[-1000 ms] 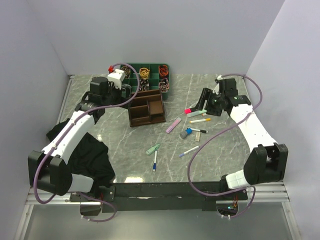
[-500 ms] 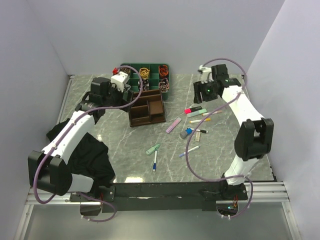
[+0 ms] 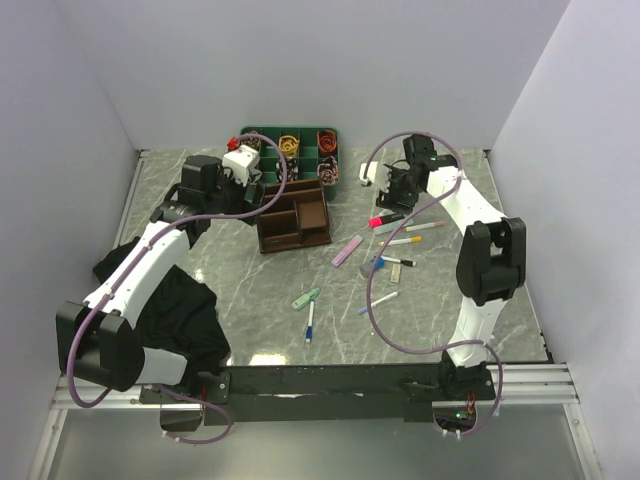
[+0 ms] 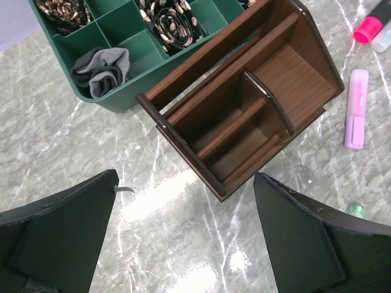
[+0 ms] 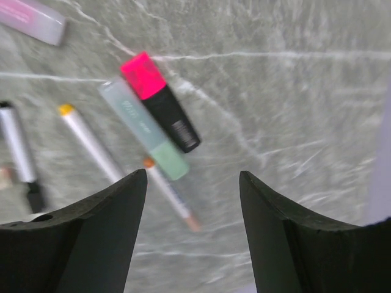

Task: Sort the stationery into containers
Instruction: Pick up the pen from the center of the board.

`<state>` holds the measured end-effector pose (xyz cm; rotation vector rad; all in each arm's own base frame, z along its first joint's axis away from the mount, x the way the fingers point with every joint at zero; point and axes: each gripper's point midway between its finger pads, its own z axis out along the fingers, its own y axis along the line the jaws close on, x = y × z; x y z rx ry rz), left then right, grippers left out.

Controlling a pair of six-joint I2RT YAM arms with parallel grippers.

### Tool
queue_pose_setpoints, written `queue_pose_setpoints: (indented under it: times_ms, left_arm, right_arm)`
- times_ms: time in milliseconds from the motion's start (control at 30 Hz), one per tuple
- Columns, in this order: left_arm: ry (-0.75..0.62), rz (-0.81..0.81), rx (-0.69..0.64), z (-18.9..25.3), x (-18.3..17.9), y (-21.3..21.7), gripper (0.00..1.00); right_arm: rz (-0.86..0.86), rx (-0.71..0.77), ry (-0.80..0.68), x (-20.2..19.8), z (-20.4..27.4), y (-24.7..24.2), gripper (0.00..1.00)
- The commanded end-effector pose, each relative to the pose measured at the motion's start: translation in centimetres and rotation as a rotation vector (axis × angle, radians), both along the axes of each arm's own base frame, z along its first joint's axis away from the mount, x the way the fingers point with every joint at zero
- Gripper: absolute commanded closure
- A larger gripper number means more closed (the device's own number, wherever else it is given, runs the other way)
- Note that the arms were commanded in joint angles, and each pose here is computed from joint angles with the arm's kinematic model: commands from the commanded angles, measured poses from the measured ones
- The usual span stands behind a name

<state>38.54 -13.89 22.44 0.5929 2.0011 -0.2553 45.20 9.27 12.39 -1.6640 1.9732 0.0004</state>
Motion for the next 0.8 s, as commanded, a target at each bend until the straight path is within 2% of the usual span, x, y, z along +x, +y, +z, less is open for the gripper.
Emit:
queue_pose_setpoints:
  times_ms: [0,400,767]
  left_arm:
    - [-0.043,0.012,0.026,1.0,0.3,0.5,0.0]
    - [0.006,0.073,0.064,-1.6,1.3,2.2,0.0]
    - [0.02,0.085,0.062,-2.2,2.0,2.5,0.01]
  right_arm:
    - [0.247,-0.121,-0.143,2.8,-0.8,0.9,0.32]
    - [0.433,-0.137,0.094,1.0,-5.4,4.3,0.43]
    - [0.413,-0.132,0.162,-0.5,-6.4,4.1,0.45]
